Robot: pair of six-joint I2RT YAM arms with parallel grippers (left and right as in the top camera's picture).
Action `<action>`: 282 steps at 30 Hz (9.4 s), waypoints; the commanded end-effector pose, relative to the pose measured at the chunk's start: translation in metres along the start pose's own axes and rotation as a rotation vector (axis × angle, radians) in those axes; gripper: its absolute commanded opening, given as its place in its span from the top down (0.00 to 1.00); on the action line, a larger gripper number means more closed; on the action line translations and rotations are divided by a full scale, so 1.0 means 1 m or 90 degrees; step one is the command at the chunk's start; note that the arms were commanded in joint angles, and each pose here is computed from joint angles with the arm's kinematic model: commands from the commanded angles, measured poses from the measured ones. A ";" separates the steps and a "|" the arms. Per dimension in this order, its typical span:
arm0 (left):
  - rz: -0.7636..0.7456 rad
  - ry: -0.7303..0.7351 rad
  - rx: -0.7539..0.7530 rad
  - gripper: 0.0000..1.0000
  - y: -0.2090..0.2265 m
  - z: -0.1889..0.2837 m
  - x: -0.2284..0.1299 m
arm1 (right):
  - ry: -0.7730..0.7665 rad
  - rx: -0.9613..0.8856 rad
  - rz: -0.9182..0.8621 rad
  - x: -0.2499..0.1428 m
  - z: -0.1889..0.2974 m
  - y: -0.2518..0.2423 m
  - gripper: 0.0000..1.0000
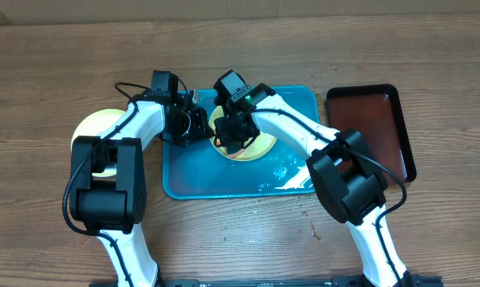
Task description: Clean dirty plates on tray and stack at the side
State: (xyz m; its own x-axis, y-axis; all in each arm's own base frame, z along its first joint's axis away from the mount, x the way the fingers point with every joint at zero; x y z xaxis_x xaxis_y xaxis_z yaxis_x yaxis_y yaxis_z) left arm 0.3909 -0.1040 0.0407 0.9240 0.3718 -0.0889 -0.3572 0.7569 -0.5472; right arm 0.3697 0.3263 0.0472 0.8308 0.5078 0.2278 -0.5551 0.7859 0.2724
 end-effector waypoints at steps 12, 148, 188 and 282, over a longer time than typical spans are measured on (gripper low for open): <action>-0.022 0.063 -0.051 0.96 -0.013 -0.004 -0.019 | 0.064 -0.425 -0.019 -0.013 0.028 -0.127 0.96; 0.003 0.053 -0.015 0.96 0.008 0.004 -0.012 | 0.177 -0.082 0.031 -0.050 0.018 -0.120 0.96; 0.002 0.048 -0.002 0.96 0.011 0.004 -0.011 | 0.150 -0.013 -0.028 -0.038 -0.003 -0.045 0.96; -0.037 -0.035 0.082 0.96 0.007 0.046 -0.009 | -0.034 0.029 0.050 -0.001 0.144 -0.043 0.96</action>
State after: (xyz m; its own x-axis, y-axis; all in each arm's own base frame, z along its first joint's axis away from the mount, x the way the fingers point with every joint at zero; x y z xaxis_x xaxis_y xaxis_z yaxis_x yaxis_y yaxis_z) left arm 0.3658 -0.0912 0.0475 0.9240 0.3496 -0.1547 -0.3796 0.7915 -0.4790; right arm 0.3792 0.2544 0.1055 0.7887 0.5956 0.1527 -0.6094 0.7243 0.3226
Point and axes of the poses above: each gripper's point midway between its finger pads, its own z axis back along the fingers, its own y axis along the line the jaws close on, x = y × z, the point moved 4 cm from there along z, back along the fingers, and after that the axes turned 13 degrees about z, right-handed, at the moved point
